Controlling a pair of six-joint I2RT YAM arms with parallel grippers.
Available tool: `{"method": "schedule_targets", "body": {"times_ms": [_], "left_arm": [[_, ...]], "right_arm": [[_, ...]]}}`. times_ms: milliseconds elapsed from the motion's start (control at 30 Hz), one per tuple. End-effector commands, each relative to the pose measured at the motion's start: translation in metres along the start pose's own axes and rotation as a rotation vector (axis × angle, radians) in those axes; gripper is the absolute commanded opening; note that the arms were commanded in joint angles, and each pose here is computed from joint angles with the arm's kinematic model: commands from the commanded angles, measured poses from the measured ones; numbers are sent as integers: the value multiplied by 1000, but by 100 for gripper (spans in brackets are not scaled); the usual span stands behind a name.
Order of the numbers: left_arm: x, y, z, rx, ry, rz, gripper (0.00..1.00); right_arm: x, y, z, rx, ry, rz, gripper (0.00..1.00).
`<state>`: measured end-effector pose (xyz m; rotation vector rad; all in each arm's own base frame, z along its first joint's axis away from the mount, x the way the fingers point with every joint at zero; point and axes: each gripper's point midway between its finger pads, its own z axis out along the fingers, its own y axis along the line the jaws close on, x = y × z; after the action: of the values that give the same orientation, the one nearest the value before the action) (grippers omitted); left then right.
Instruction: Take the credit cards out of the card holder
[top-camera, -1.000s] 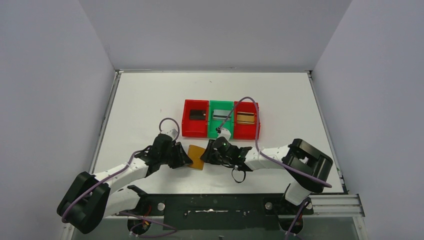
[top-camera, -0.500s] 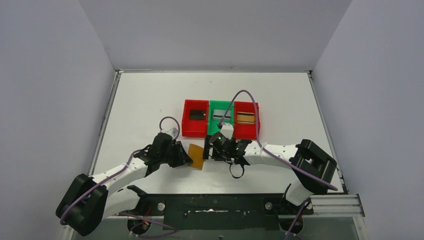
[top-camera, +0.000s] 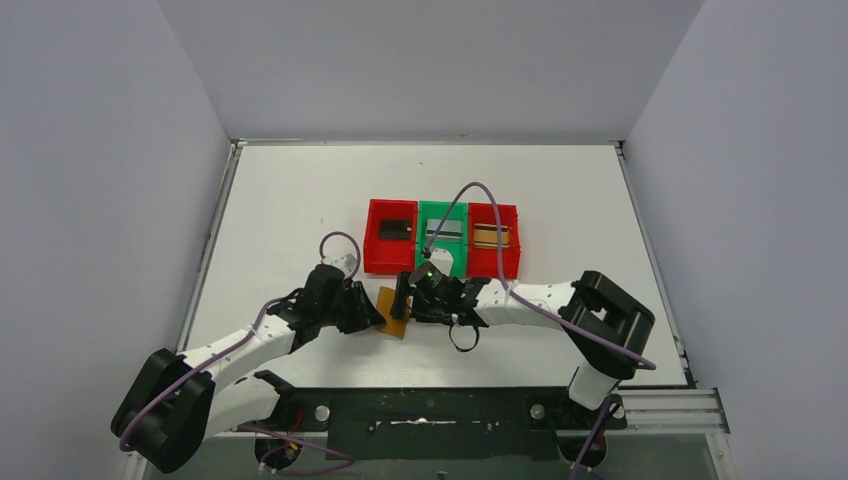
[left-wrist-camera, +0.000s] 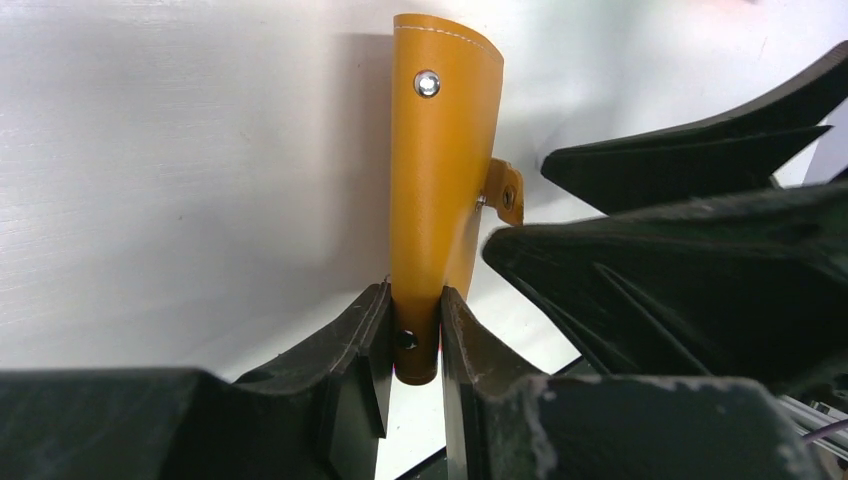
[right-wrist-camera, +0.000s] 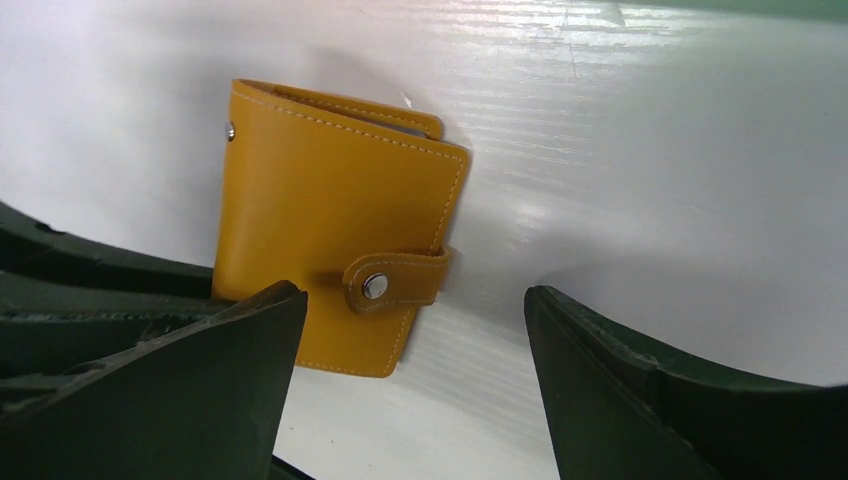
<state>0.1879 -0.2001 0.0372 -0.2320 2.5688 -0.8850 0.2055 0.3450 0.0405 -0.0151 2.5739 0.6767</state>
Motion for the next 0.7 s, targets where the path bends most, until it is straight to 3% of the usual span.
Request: {"method": "schedule_targets", "body": {"times_ms": [0, 100, 333, 400, 667], "left_arm": [[-13, -12, -5, 16, -34, 39, 20], [-12, -10, -4, 9, -32, 41, 20], [-11, -9, -3, 5, -27, 44, 20], [-11, -9, -2, 5, -22, 47, 20], [-6, -4, -2, -8, -6, 55, 20]], "right_arm": [[-7, 8, 5, 36, -35, 28, 78], [-9, -6, 5, 81, -56, 53, 62], [-8, -23, -2, 101, -74, 77, 45], [-9, -22, -2, 92, -77, 80, 35], [-17, -20, 3, 86, -92, 92, 31]]}}
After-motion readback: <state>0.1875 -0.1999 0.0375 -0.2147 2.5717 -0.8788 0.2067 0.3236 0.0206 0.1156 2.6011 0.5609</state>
